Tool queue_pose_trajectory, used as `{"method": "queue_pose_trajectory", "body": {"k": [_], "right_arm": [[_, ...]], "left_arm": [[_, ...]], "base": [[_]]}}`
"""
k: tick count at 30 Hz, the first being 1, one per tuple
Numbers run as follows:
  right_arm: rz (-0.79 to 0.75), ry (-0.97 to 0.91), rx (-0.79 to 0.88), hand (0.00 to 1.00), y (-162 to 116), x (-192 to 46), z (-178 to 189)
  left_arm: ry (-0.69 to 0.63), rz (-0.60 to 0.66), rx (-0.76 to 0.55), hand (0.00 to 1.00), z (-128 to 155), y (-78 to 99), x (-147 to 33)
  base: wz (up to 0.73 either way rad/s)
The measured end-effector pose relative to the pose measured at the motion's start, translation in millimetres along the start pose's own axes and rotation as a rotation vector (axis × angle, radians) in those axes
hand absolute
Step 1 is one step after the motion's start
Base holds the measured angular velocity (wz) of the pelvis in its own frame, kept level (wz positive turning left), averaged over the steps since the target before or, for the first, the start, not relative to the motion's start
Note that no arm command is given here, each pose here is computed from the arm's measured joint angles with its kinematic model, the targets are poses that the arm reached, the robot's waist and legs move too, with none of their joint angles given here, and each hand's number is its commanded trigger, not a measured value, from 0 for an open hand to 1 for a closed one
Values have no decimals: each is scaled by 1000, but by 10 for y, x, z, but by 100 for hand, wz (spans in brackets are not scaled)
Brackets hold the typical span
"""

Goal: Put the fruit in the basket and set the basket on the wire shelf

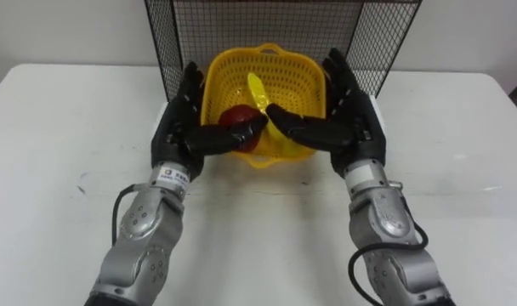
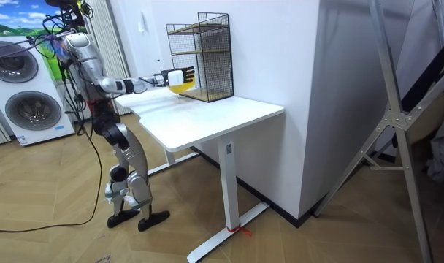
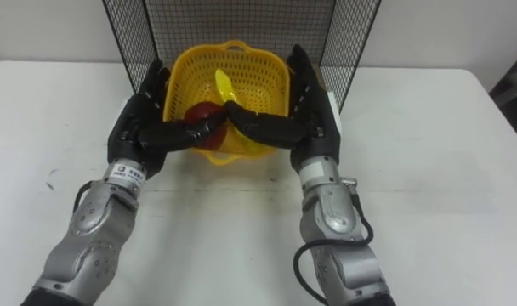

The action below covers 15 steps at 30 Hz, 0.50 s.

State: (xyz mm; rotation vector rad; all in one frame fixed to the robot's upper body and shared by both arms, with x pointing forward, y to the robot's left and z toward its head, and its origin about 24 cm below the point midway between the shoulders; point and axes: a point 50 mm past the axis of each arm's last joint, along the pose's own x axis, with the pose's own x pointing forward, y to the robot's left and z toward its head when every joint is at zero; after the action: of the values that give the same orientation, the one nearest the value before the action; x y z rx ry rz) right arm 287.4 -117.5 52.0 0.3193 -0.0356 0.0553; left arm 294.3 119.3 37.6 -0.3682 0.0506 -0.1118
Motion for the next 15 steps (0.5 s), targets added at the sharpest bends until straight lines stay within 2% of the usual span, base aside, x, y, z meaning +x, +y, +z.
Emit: {"method": "queue_pose_trajectory", "body": {"k": [2,7,15], "right_arm": [[-12,6,3,0,18,91,18],[-54,21,-6,0,28,177,38],[-108,39,13,0,72,313,111]], "left_arm": [[24,35,2,0,-15,-27,95],[53,58,-11,0,-34,-109,157],[113,69,-1,0,14,-145,289]], "base": [[0],[0],[0]]}}
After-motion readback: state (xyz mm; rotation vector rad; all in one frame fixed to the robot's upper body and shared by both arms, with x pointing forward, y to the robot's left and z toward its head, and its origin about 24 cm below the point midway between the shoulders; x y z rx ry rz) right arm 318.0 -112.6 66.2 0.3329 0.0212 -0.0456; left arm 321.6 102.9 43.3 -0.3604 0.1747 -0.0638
